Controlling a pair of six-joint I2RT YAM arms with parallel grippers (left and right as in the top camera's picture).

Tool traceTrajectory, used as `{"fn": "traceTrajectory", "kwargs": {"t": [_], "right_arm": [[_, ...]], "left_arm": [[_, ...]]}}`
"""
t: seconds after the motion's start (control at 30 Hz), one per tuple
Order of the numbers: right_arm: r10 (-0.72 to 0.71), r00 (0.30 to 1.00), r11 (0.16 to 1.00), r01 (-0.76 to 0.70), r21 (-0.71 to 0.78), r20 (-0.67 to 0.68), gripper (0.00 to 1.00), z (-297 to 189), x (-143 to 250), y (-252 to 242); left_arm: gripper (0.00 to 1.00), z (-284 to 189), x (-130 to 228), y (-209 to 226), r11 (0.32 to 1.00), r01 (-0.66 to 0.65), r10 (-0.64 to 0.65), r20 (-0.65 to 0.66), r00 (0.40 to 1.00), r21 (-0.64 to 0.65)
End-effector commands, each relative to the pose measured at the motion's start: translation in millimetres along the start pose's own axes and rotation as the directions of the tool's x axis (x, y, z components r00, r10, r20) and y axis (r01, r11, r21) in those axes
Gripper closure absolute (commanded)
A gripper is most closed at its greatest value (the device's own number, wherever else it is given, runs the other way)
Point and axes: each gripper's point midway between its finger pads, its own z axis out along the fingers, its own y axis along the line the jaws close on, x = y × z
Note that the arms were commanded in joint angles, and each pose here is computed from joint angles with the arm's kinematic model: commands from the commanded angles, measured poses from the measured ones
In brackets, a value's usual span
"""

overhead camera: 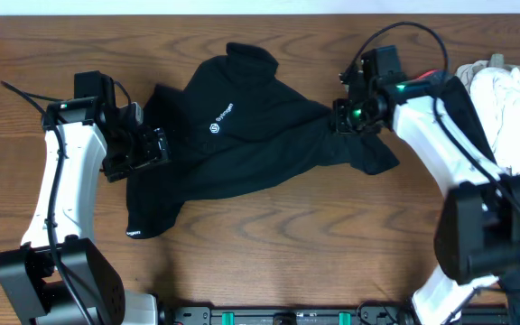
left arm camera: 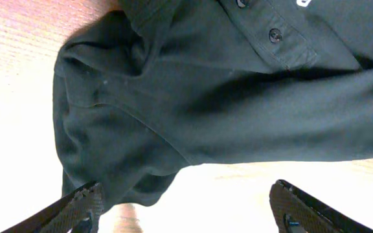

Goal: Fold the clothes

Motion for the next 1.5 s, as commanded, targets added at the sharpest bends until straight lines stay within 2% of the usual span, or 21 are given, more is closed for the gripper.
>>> {"fn": "traceTrajectory", "kwargs": {"t": [0.0,0.17,0.37,0.5,0.6,0.73,0.9,0.97,1.03,1.1,1.17,1.27,1.4,1.47], "right_arm": [[-0.017,0.999,0.994,0.012,-0.108,-0.043,0.99,0.7,7.2,16.4],[-0.091,0.989,0.983,0.07,-0.171,-0.12,0.99,-39.8,40.7,36.6],[-0.085,0.951,0.987,0.04,-0.158,-0.296,0.99,-119.8,122.5,53.1],[-0.109,0.946,0.985,0.061,-0.163,-0.305,0.99,-151.7,148.2,59.6],[-0.138,0.962,0.981,0.101,-0.163,-0.234,0.95,-153.8,136.9,60.9],[-0.154,0.984,0.979,0.138,-0.153,-0.095,0.91,-133.6,91.2,61.5],[-0.093,0.996,0.985,0.094,-0.146,0.017,0.88,-79.5,27.3,54.6],[-0.056,0.998,0.986,0.061,-0.152,0.036,0.81,-52.9,8.3,49.5],[-0.025,0.998,0.987,0.034,-0.16,0.057,0.83,-24.3,-9.5,42.8],[-0.002,0.998,0.987,0.012,-0.163,0.064,0.81,-3.5,-18.9,35.3],[0.027,0.998,0.987,-0.019,-0.157,0.048,0.66,11.4,-20.7,24.2],[0.057,0.998,0.987,-0.058,-0.148,-0.011,0.5,15.1,-9.8,9.4],[0.007,1.0,0.99,-0.011,-0.142,-0.027,0.41,-0.3,-2.3,-0.7],[0.008,1.0,0.991,-0.012,-0.135,-0.029,0.41,-11.2,-0.2,-5.9]], "left_arm": [[0.16,-7.5,-3.9,-3.2,1.0,-0.021,0.021,0.025,0.999,0.013],[0.16,-7.6,-3.3,-3.2,1.0,-0.028,0.028,0.023,0.999,0.012],[0.16,-7.6,-3.3,-3.2,1.0,-0.028,0.028,0.023,0.999,0.012],[0.16,-7.6,-3.7,-3.2,1.0,-0.029,0.028,0.024,0.999,0.012],[0.16,-7.7,-5.2,-3.4,0.999,-0.03,0.03,0.031,0.999,0.013],[0.16,-7.7,-6.1,-3.6,0.999,-0.031,0.03,0.034,0.999,0.013],[0.16,-7.8,-6.1,-3.6,0.999,-0.031,0.03,0.034,0.999,0.013],[0.16,-7.7,-5.9,-3.5,0.999,-0.031,0.03,0.033,0.999,0.013],[0.16,-7.7,-5.9,-3.5,0.999,-0.031,0.03,0.033,0.999,0.013],[0.16,-7.7,-5.6,-3.5,0.999,-0.03,0.03,0.032,0.999,0.013],[0.16,-7.6,-2.7,-3.1,1.0,-0.027,0.027,0.021,0.999,0.012],[0.16,-7.7,10.7,-0.9,1.0,-0.022,0.022,-0.034,0.999,0.004],[0.16,-0.6,31.5,3.9,0.999,0.044,-0.045,-0.112,0.993,-0.013],[0.17,6.6,40.8,6.9,0.995,0.097,-0.1,-0.143,0.985,-0.025]]}}
